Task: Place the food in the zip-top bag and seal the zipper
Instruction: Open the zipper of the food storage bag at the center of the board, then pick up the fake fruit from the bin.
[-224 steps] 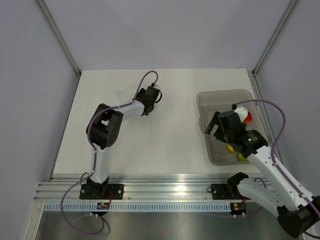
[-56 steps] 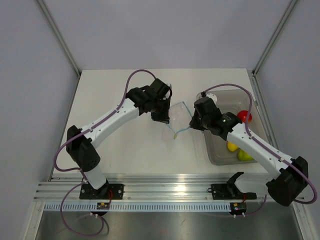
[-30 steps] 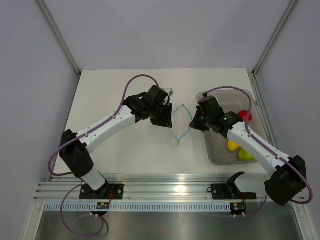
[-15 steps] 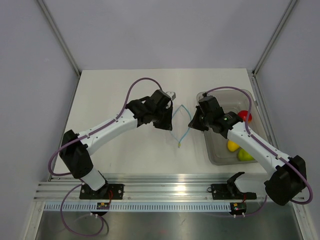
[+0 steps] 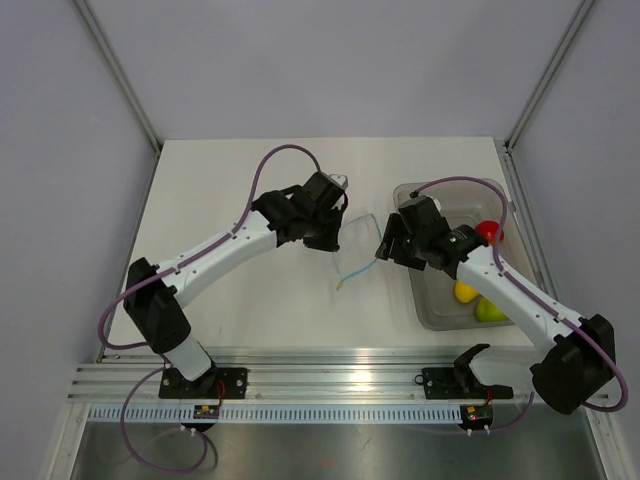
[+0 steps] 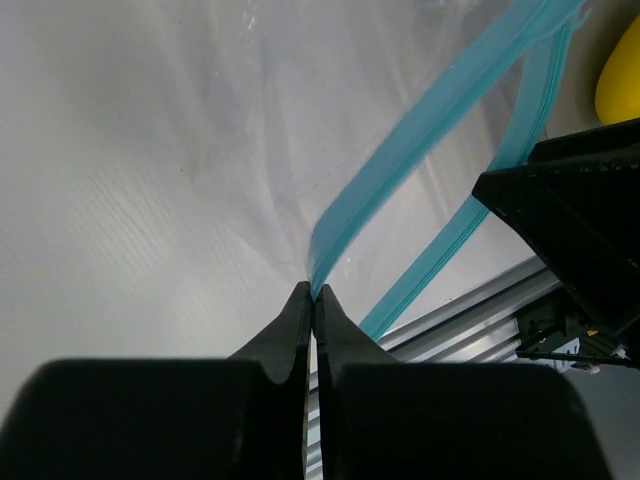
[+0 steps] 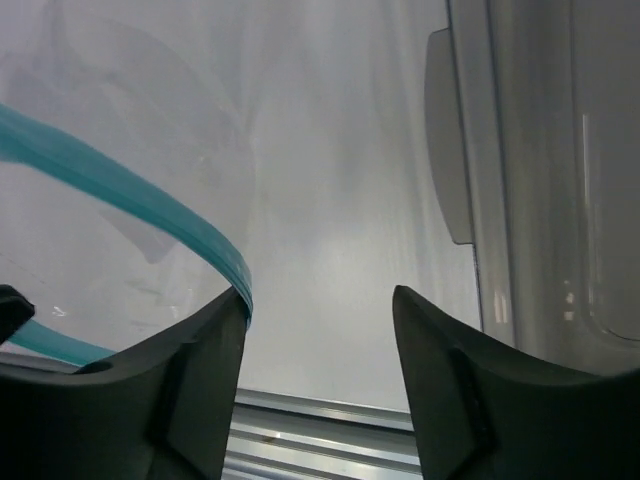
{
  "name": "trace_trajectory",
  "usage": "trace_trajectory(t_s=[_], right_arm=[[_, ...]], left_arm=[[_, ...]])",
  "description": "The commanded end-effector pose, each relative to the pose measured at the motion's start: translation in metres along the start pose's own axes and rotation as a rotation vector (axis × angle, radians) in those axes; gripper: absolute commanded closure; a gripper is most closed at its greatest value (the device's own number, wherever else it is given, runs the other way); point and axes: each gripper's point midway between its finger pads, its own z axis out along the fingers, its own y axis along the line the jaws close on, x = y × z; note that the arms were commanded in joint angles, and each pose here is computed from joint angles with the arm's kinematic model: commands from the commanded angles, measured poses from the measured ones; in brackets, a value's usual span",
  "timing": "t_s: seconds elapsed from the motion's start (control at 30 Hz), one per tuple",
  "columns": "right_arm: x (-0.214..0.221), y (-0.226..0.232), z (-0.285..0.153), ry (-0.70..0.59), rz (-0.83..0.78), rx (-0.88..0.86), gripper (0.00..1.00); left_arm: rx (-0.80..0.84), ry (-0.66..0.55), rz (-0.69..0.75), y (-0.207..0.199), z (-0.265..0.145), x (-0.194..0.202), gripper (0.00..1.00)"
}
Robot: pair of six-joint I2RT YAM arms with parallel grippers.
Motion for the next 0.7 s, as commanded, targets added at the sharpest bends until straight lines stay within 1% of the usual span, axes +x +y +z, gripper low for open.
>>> trace_trajectory(t_s=[0.0, 0.07, 0.27, 0.57, 0.67], right_arm=[[-0.031, -0.009, -0.034, -0.122, -0.021, 0.066, 0.31], [-0.043, -0.018, -0.052, -0.178, -0.024, 0.114, 0.24], [-0.058, -0.045, -0.089, -0.277, 0.004, 0.190, 0.17], [-0.044, -0.076, -0.113, -0.296, 0.047, 0.244, 0.14], [-0.039, -0.096, -0.120, -0.314, 0.058, 0.313, 0.07]], left_arm=[[-0.085, -0.042, 0.003, 0.009, -0.008, -0.017, 1.00], [-0.099, -0.049, 0.002, 0.011, -0.008, -0.018, 1.00], [-0.139, -0.063, 0.004, 0.014, -0.005, -0.027, 1.00], [-0.202, -0.090, 0.030, 0.021, -0.007, -0.040, 1.00], [-0.225, -0.098, 0.033, 0.024, -0.008, -0.043, 1.00]])
